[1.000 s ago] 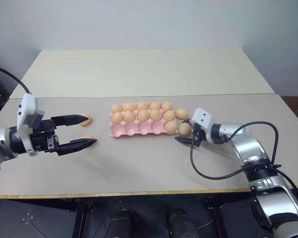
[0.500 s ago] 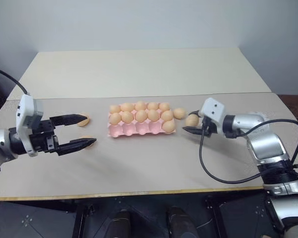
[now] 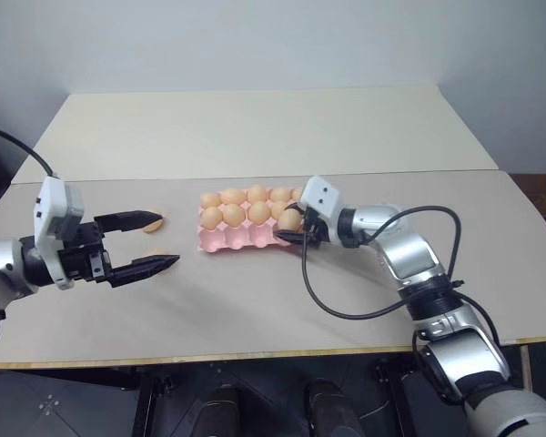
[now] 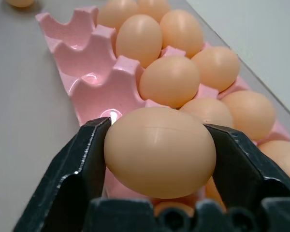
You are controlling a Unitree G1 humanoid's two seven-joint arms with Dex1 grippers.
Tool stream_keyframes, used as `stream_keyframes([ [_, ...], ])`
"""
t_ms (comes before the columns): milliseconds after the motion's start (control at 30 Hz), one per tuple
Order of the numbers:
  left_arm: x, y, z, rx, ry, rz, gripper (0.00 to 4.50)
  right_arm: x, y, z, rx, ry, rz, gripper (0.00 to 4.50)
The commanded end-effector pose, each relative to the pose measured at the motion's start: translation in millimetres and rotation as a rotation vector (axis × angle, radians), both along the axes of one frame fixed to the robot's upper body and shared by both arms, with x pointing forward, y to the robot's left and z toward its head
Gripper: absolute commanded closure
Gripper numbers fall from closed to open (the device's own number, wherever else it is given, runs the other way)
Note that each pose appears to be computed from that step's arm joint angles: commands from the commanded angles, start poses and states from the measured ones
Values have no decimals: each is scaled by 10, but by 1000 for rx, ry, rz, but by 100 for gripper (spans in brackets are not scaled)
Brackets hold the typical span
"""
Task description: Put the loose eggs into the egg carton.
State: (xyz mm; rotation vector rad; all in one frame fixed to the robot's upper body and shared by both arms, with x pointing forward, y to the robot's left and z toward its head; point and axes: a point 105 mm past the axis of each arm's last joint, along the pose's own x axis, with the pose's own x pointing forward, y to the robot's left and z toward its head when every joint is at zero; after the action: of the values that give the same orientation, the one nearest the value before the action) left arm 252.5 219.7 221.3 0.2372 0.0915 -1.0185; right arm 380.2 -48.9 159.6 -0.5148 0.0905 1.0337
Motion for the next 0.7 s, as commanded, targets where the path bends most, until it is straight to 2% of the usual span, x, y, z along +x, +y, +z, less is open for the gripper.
stream_keyframes([
  [33,-36,1,106,17,-51,-7,0,57,30,212,8,-74,-28,2],
  [267,10,92,49,23,-33,31,0,-136,-275,563,66,-146,-67,2],
  [467,6,262,35,31,-21,77,0,-543,-767,819,103,-153,-88,2],
  [600,-72,351,74,17,-11,75,0,-855,-1183,822,82,-129,-106,2],
  [700,-122,383,86,-17,-6,64,0,-1058,-1406,689,95,-66,-102,2],
])
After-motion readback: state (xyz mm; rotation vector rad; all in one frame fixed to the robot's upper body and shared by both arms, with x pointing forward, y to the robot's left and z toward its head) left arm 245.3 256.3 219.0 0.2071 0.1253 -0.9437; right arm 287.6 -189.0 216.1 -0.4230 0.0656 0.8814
